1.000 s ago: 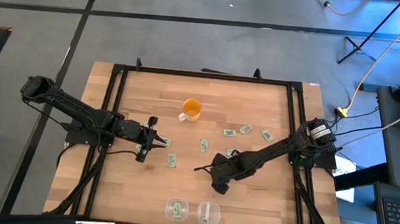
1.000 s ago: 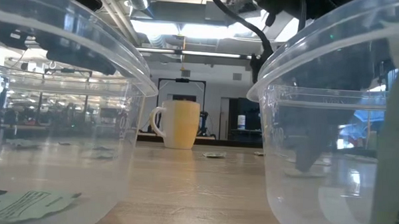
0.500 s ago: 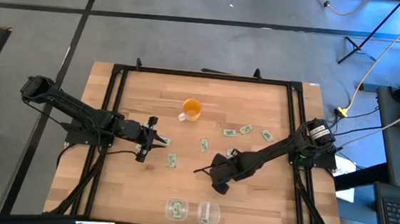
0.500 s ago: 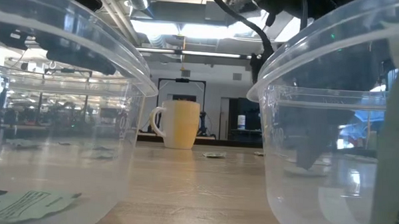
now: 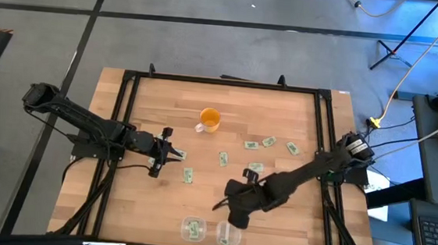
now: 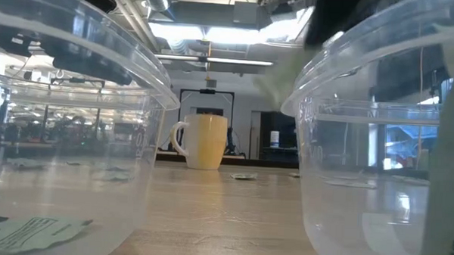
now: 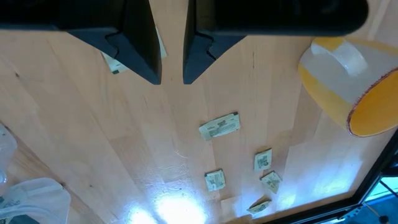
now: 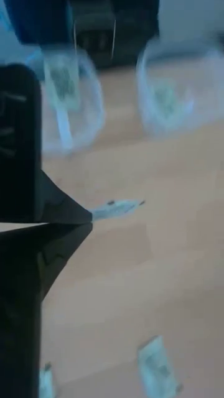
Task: Pick and place items into bin
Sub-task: Put the green stevia packet into the right transparent bin, then put the green stevia packet into the left transparent bin
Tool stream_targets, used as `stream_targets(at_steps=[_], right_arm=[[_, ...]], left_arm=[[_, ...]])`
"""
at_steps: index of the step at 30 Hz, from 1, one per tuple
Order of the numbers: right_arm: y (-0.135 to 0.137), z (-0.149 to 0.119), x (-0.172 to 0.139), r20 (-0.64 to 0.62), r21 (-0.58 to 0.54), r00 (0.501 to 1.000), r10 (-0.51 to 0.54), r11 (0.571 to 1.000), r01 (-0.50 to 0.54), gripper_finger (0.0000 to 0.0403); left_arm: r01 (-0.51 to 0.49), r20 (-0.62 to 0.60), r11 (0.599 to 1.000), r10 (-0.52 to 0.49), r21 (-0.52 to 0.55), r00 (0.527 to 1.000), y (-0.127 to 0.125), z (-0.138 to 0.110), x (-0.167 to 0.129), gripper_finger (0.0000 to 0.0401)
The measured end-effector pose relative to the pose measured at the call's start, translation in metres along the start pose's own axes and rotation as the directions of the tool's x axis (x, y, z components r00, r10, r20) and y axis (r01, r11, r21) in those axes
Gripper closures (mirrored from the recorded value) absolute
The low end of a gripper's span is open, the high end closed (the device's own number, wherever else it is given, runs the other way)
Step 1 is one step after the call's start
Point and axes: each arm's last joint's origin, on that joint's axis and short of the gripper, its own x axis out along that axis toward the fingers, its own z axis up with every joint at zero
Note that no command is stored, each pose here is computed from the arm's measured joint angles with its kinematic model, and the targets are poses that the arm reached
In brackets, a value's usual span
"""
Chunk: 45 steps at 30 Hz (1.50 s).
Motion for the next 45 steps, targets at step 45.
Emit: stream_targets(at_steps=[45], right_arm=[[0.059, -0.049, 0.027, -0.064, 0.07, 0.992, 0.107, 0.992, -0.102, 0.0302]], left_arm=[[0.002, 0.0, 1.0, -0.002, 0.018, 1.0, 0.0, 0.0, 0.0, 0.034]])
